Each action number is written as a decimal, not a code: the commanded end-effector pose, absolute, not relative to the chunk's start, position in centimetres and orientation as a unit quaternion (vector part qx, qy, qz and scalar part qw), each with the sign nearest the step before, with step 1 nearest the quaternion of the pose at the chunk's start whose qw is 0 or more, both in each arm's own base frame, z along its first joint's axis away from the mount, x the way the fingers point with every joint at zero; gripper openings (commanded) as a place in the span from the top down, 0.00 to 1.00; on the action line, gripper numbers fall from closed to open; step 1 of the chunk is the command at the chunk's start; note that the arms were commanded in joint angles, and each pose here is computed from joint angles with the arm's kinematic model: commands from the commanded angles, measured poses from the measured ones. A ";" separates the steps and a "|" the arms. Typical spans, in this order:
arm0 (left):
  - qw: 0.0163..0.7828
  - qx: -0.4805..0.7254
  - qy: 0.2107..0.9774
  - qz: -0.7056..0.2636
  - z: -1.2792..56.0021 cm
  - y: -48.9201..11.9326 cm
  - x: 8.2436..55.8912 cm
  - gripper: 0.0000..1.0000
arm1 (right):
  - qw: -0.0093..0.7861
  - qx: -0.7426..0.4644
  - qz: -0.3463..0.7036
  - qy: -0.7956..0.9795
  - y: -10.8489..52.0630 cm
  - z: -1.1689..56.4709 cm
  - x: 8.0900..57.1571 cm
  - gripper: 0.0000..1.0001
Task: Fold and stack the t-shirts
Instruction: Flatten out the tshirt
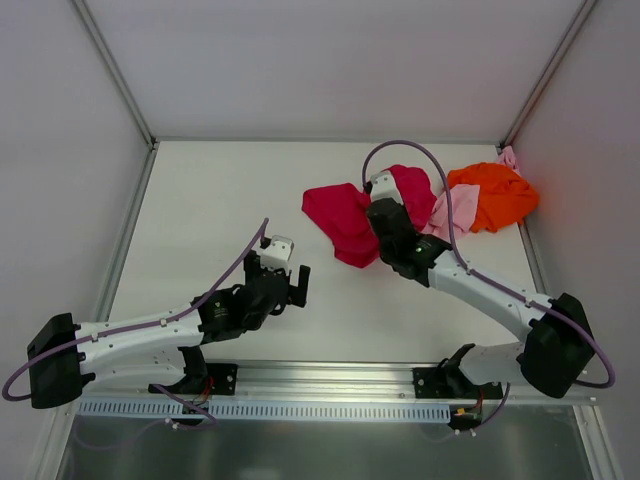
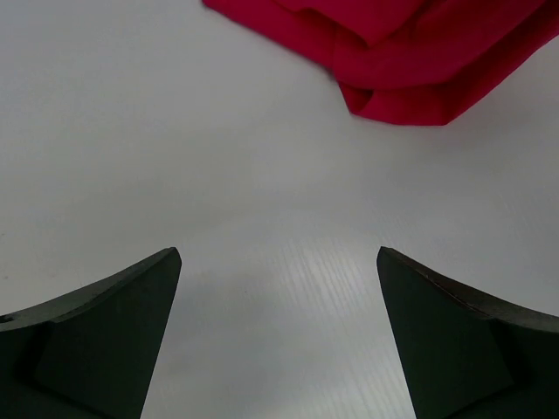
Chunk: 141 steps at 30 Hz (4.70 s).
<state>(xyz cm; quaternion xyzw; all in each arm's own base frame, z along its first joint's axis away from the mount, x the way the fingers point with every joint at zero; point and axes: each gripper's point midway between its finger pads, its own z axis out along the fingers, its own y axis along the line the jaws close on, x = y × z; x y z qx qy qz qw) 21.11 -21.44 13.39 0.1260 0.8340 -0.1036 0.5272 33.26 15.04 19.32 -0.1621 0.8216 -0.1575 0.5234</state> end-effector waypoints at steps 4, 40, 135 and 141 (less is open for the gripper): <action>0.547 0.103 0.822 -0.118 15.6 -22.1 21.7 0.01 | 0.546 -0.117 -0.142 0.817 15.5 22.7 33.7 0.99; 0.547 0.102 0.823 -0.112 15.4 -22.1 21.8 0.01 | 0.626 -0.192 -0.156 0.740 17.0 22.3 15.1 0.99; 0.436 -0.091 0.889 -0.101 4.8 -28.3 39.1 0.02 | 0.481 -0.004 -0.218 0.849 8.8 21.3 36.0 0.18; 0.426 -0.098 0.893 -0.102 3.9 -28.4 39.4 0.03 | 0.487 -0.002 -0.218 0.846 8.4 21.8 35.6 0.18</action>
